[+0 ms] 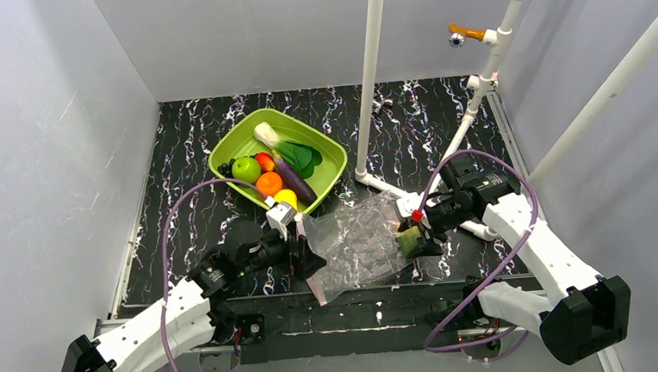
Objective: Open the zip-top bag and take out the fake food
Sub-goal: Pick up the fake fruit from the zipper food storage bag.
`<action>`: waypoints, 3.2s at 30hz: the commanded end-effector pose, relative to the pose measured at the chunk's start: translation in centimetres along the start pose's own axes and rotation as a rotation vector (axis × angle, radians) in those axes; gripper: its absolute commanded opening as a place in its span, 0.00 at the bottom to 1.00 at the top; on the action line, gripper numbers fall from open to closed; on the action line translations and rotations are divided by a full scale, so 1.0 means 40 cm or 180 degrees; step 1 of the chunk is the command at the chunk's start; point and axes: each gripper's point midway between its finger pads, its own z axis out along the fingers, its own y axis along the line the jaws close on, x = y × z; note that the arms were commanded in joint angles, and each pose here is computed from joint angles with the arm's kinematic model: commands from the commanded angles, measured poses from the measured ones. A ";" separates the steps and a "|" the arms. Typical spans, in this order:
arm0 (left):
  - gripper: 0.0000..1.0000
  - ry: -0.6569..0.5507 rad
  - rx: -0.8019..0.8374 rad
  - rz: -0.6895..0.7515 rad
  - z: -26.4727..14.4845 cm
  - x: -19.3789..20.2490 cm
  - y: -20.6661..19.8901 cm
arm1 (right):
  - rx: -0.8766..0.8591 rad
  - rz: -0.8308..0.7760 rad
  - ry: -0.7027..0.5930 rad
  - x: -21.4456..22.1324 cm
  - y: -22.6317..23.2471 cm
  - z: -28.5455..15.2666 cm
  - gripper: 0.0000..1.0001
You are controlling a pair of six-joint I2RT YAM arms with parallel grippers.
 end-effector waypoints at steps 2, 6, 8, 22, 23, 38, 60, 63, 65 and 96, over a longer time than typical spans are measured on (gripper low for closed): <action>0.88 -0.0168 0.0045 0.0381 0.021 -0.006 -0.003 | 0.0161 -0.0050 0.0101 0.029 -0.022 -0.006 0.71; 0.83 -0.0117 -0.0005 0.0529 0.026 0.008 0.004 | 0.0208 -0.0002 0.0291 0.076 -0.036 0.002 0.71; 0.82 -0.0147 -0.0034 0.0559 0.017 0.005 0.005 | 0.0239 0.0023 0.0419 0.104 -0.046 0.004 0.71; 0.64 -0.0280 -0.0420 0.0160 -0.097 -0.047 0.002 | 0.0278 0.0122 0.0833 0.211 -0.092 -0.015 0.71; 0.62 -0.0227 -0.0524 0.0071 -0.109 -0.044 0.009 | 0.0267 0.0118 0.0877 0.222 -0.090 -0.015 0.71; 0.29 0.0420 -0.1261 -0.0692 -0.100 0.084 0.097 | 0.0187 0.0166 0.1065 0.295 -0.142 0.012 0.69; 0.35 -0.0024 -0.0092 -0.0816 0.134 0.058 0.017 | -0.0222 0.0754 0.0550 0.116 -0.181 0.143 0.01; 0.44 -0.0194 0.0049 -0.0818 0.135 0.045 0.007 | 0.0041 0.0512 0.0445 0.108 -0.174 0.104 0.03; 0.45 -0.0158 0.0077 -0.0780 0.139 0.049 0.004 | 0.0026 0.0526 0.0641 0.144 -0.170 0.100 0.17; 0.39 -0.0088 0.0034 -0.1318 0.255 0.057 0.019 | -0.0030 0.0521 0.1161 0.146 -0.214 0.272 0.20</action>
